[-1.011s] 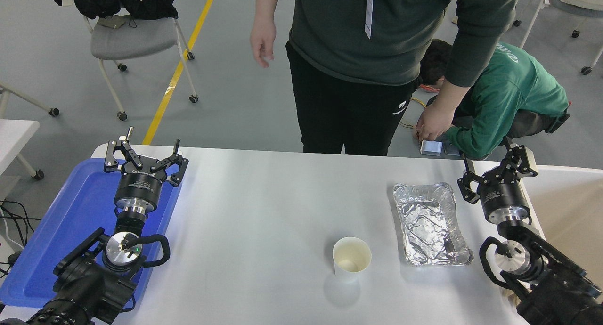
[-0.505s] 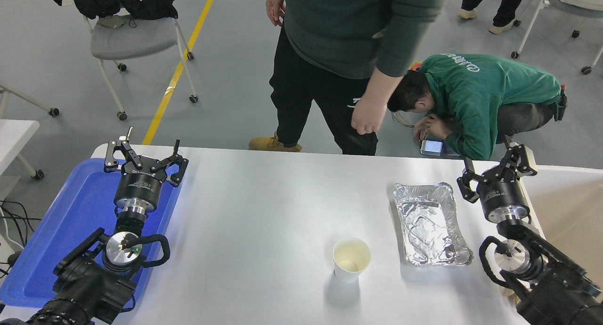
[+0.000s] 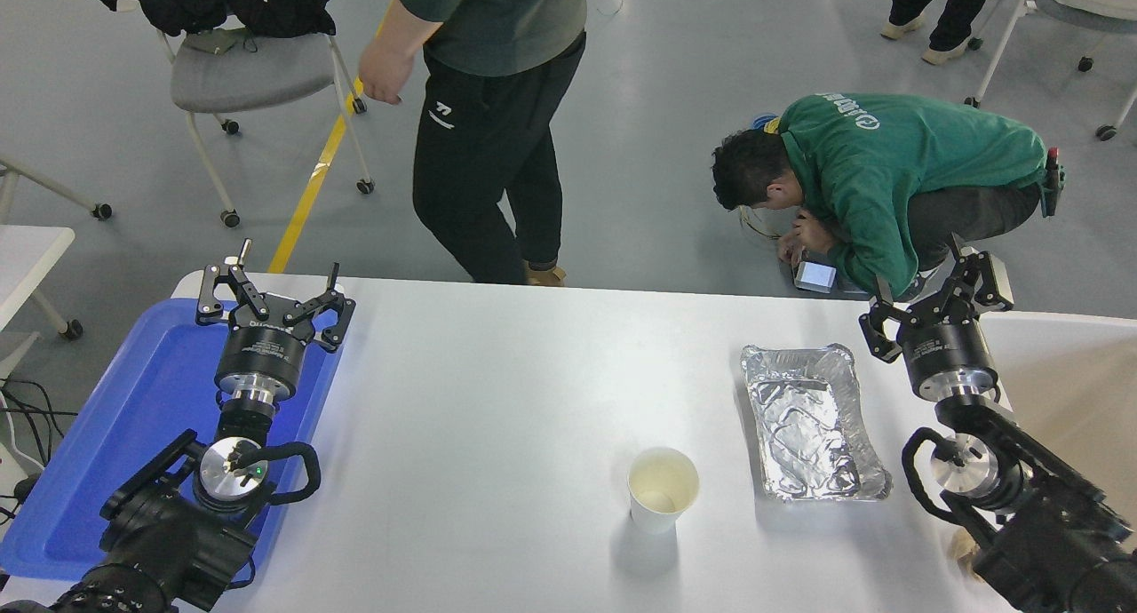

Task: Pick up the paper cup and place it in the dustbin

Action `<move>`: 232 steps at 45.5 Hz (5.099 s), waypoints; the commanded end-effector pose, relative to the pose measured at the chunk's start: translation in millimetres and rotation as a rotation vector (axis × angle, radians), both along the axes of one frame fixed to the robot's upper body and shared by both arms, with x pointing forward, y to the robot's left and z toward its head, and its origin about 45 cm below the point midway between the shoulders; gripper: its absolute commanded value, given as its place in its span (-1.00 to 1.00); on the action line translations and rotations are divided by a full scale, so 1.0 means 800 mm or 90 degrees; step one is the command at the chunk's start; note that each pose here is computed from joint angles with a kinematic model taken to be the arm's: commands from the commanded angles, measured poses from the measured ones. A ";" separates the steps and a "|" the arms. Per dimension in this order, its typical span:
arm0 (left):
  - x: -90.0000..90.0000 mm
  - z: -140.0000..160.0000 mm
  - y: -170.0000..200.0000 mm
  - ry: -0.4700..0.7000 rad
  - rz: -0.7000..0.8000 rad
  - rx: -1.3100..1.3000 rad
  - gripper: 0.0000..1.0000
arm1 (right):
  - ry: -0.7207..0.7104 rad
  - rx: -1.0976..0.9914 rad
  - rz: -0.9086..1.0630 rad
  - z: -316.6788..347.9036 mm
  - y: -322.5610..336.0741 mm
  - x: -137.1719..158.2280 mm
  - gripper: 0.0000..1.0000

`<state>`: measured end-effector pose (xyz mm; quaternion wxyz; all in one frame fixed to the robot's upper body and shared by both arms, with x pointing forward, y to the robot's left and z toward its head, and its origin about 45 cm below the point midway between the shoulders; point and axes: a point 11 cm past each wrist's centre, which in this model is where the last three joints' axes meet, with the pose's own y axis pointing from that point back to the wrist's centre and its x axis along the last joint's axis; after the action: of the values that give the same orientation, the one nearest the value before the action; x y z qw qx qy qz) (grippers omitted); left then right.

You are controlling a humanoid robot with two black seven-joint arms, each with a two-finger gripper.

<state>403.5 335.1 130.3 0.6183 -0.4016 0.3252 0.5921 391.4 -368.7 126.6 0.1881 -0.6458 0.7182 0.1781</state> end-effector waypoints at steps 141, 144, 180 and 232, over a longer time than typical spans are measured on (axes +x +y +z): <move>0.000 0.000 0.000 0.000 0.000 0.000 1.00 | 0.436 -1.090 1.038 0.202 0.265 -0.005 0.98; 0.000 0.000 0.000 0.000 0.000 0.000 1.00 | 0.451 -1.083 1.030 0.200 0.262 -0.005 0.99; 0.000 0.000 0.000 0.000 0.000 0.000 1.00 | 0.628 -1.008 0.938 0.188 0.209 -0.019 0.98; 0.000 0.000 0.000 0.000 0.000 0.000 1.00 | 0.599 -0.942 1.014 0.029 0.231 -0.077 0.98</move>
<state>403.6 335.3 130.4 0.6184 -0.4016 0.3251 0.5922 337.5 -185.6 170.9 -0.6852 -0.7270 0.0448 -0.0032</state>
